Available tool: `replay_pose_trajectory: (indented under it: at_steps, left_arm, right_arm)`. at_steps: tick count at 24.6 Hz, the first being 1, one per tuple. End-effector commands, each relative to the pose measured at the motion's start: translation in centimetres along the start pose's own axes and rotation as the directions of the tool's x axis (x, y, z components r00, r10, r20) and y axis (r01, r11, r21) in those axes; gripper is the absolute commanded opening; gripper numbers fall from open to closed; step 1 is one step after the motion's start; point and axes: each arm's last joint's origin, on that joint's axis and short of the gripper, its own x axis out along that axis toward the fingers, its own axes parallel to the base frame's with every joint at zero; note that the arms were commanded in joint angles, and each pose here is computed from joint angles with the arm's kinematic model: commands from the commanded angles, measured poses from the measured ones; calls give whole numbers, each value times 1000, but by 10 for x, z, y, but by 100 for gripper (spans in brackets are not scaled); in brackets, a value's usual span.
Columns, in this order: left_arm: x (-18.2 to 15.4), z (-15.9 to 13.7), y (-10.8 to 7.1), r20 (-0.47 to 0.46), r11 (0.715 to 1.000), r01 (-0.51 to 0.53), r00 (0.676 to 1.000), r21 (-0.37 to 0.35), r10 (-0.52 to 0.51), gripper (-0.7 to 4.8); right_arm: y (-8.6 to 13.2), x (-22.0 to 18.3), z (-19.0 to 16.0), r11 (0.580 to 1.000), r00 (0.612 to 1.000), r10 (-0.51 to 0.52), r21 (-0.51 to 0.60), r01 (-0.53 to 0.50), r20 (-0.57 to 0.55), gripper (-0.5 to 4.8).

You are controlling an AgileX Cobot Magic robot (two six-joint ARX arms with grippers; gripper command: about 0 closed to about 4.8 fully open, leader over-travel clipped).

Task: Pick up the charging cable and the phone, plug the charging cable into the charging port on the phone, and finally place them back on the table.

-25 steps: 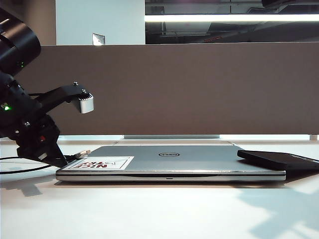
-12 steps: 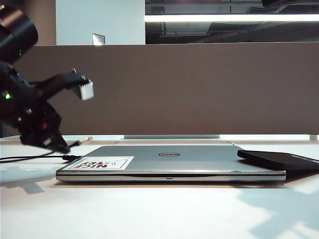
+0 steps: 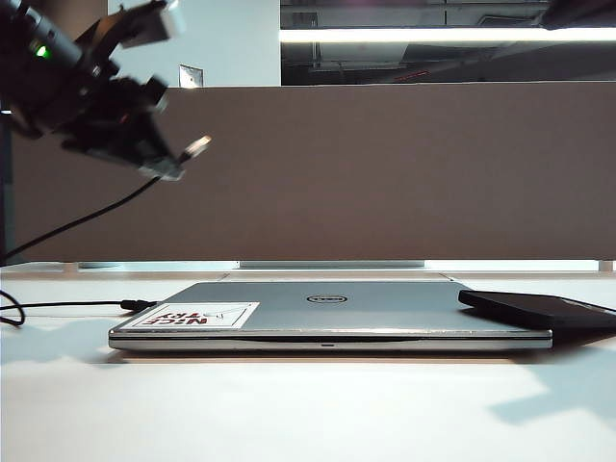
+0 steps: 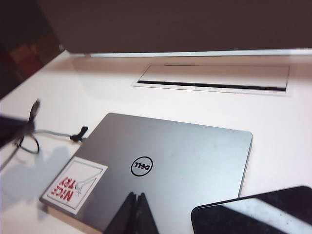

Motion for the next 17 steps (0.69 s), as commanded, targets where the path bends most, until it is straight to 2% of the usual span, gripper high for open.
replay_pose_trajectory:
  at_steps: [1, 5, 10, 16, 17]
  left_arm:
    - [-3, 9, -20, 40, 994, 77, 996, -78, -74, -7]
    - [-3, 12, -36, 49, 980, 138, 990, -144, -132, -7]
    - [-4, 14, -45, 54, 976, 173, 984, -135, -167, -6]
    - [-4, 14, -46, 55, 976, 174, 984, -134, -168, -7]
    - [-4, 15, -45, 60, 976, 174, 984, -134, -167, -6]
  right_arm:
    - [-11, -3, 2, 992, 999, 28, 124, -26, -16, -5]
    - [-27, -6, -3, 980, 996, -23, 197, 40, -88, -5]
    - [-46, -11, -12, 951, 989, -49, 296, 89, -140, -5]
    - [-63, -13, -28, 850, 984, -77, 505, 150, -162, -5]
    - [-67, -11, -35, 814, 983, -45, 565, 138, -176, -5]
